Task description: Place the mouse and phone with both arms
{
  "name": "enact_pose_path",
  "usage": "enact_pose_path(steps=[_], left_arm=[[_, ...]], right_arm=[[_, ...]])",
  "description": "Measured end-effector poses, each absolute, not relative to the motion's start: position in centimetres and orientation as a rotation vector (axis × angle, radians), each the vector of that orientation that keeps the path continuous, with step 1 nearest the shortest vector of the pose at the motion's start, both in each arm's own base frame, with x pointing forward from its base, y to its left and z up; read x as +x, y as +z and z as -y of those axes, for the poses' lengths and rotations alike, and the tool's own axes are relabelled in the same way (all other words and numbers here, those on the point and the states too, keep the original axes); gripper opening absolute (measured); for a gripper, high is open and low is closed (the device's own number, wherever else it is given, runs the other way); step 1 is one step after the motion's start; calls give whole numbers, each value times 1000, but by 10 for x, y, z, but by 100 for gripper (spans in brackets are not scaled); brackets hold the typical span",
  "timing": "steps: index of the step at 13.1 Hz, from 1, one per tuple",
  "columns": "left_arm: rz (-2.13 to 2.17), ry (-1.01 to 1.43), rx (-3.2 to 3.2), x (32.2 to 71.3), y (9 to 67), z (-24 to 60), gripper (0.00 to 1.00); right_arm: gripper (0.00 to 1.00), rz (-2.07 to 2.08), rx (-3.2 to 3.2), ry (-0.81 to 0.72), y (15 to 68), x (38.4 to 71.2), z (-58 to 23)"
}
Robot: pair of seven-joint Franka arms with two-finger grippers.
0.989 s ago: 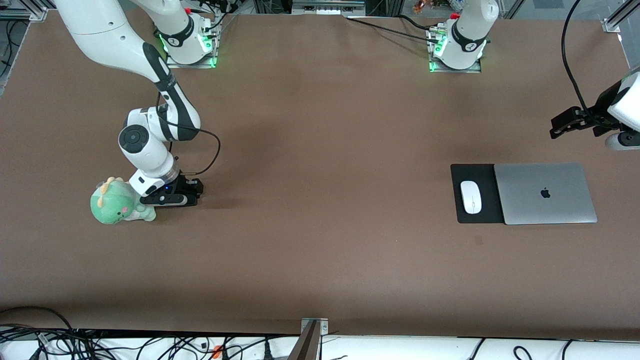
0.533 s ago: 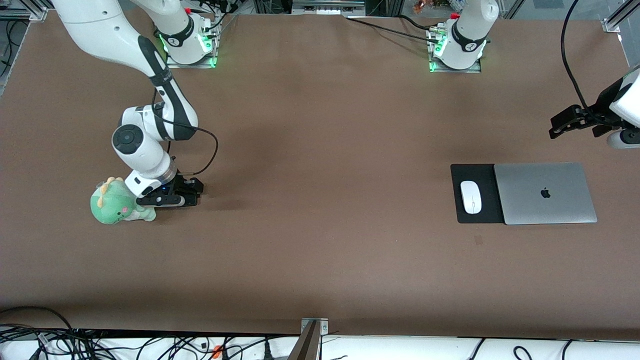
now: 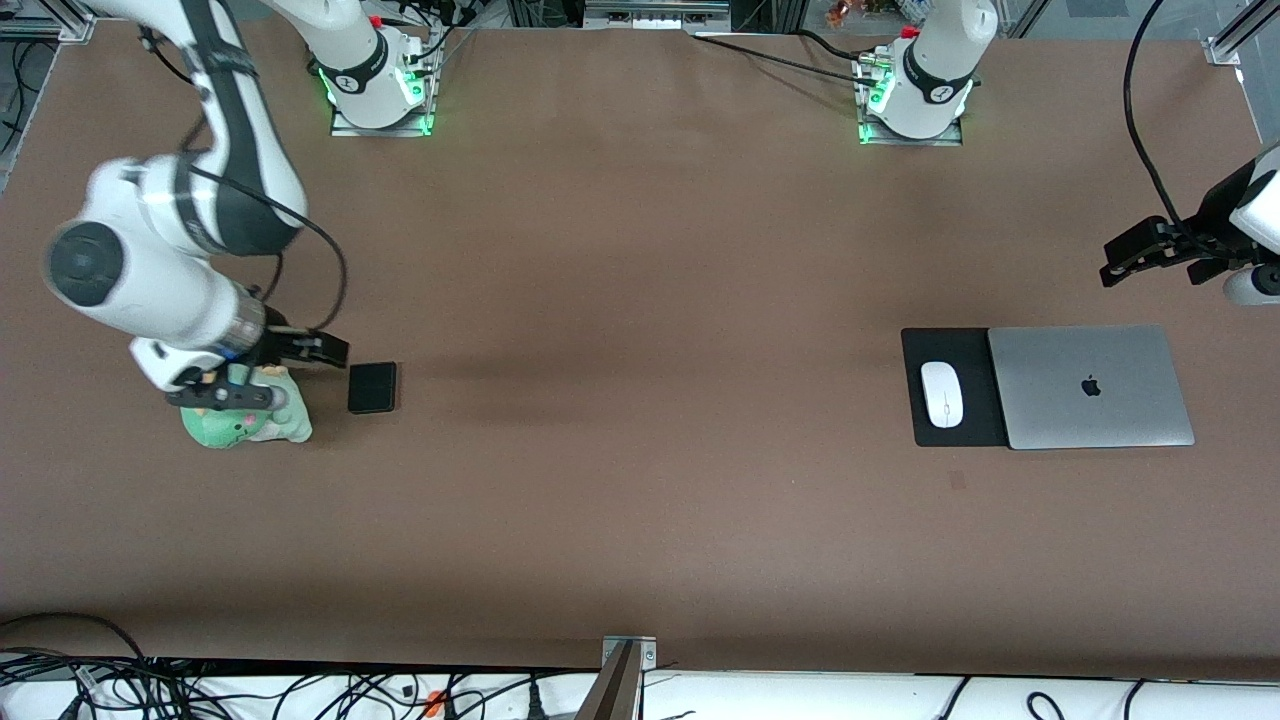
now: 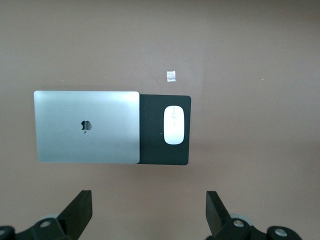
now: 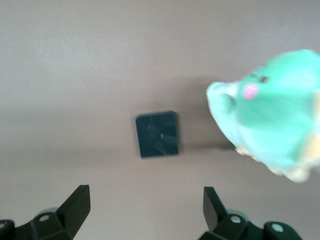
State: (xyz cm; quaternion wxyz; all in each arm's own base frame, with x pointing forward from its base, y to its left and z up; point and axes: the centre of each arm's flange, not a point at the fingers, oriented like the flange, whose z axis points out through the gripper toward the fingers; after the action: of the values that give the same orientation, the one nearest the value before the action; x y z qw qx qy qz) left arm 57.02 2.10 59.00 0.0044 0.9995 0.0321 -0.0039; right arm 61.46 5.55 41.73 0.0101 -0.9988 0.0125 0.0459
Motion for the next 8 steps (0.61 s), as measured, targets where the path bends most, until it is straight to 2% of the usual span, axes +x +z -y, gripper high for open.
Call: enact_pose_path(steps=[5,8], left_arm=[[-125,-55,3120,570,588,-22,100],[-183,-43,3118,570,594,-24,100]], right_arm=[[100,-33,-3089,142,506,582,-14],[100,-64,-3071,184,539,558,3]])
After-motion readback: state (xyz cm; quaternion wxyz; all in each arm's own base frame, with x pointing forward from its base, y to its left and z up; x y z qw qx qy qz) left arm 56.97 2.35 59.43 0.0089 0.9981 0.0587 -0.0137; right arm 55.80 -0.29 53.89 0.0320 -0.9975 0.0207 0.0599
